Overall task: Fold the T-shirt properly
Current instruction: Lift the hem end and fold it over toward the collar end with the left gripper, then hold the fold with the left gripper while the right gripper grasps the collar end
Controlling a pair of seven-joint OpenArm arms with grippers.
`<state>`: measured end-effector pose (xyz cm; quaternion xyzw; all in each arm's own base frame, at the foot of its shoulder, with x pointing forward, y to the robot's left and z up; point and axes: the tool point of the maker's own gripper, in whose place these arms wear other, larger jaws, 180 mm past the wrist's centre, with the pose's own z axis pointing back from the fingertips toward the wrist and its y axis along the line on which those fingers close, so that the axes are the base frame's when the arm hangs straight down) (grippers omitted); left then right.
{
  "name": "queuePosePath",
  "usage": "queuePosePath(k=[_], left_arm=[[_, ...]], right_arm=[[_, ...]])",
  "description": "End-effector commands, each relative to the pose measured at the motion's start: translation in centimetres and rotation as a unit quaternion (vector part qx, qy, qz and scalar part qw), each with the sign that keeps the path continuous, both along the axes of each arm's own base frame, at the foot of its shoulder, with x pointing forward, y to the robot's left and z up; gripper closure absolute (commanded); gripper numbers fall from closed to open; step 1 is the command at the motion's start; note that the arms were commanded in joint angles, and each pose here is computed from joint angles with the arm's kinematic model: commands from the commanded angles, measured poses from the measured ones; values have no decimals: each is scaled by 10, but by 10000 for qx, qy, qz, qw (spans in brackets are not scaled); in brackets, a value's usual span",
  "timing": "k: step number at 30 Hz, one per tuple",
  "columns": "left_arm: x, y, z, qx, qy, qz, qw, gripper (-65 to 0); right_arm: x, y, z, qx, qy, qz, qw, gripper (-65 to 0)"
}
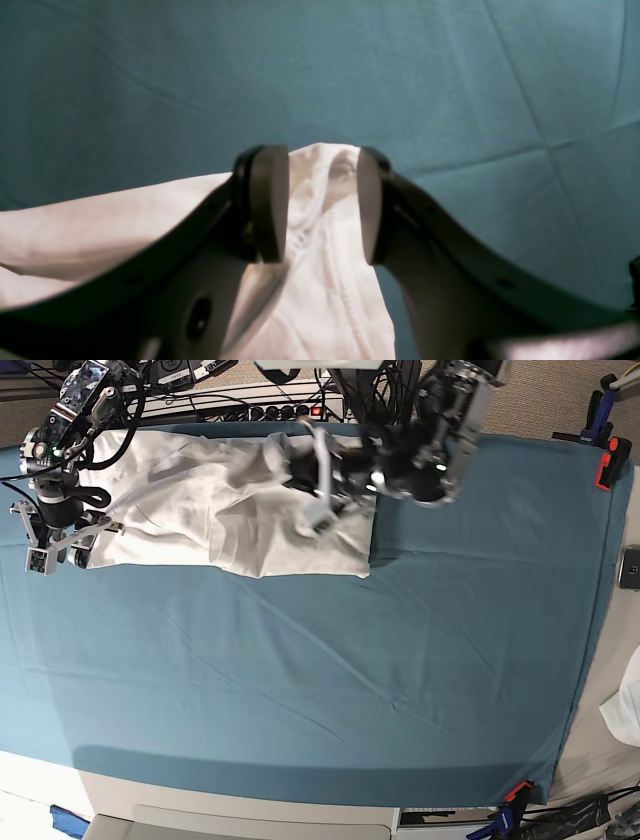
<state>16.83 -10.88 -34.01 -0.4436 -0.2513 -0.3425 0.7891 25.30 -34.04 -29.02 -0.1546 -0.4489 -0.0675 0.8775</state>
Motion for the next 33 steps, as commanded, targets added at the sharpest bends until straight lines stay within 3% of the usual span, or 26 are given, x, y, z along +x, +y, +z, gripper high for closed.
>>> queuePosePath(k=[1, 5, 10, 15, 20, 23, 25, 27, 29, 31, 33], left_arm=[[0, -14, 17, -317, -150, -62, 9994, 0], [-21, -44, 33, -645, -243, -550, 9961, 0], [-51, -60, 50, -1093, -460, -1325, 9841, 0], [-44, -55, 46, -992, -516, -1226, 9861, 0], [-30, -42, 40, -859, -519, -984, 9901, 0], [-26, -36, 35, -723, -495, -935, 9918, 0], [-24, -33, 31, -622, -521, -910, 9925, -6], [-24, -30, 27, -528, -549, -915, 9929, -47], [-24, -29, 26, -505, -543, -916, 9930, -81], [-24, -29, 26, -506, -540, -909, 9931, -95], [-23, -29, 26, -503, -539, -907, 9931, -95]], right_arm=[[6, -3, 16, -156, -250, 44, 9996, -230], [6, -3, 16, -159, -249, 48, 9996, -230], [6, -3, 16, -159, -249, 48, 9996, -230], [8, -6, 20, -321, -194, 188, 9991, -230], [7, -38, 44, -1224, 53, 198, 9923, -230], [1, -66, 58, -1915, 379, -22, 9808, -232], [-5, -86, 59, -2147, 593, -226, 9746, -257], [-12, -104, 53, -2095, 695, -483, 9741, -321], [-21, -126, 46, -1922, 722, -846, 9750, -331], [-30, -147, 38, -1473, 634, -1222, 9795, -331], [-34, -161, 30, -706, 373, -1504, 9854, -331]])
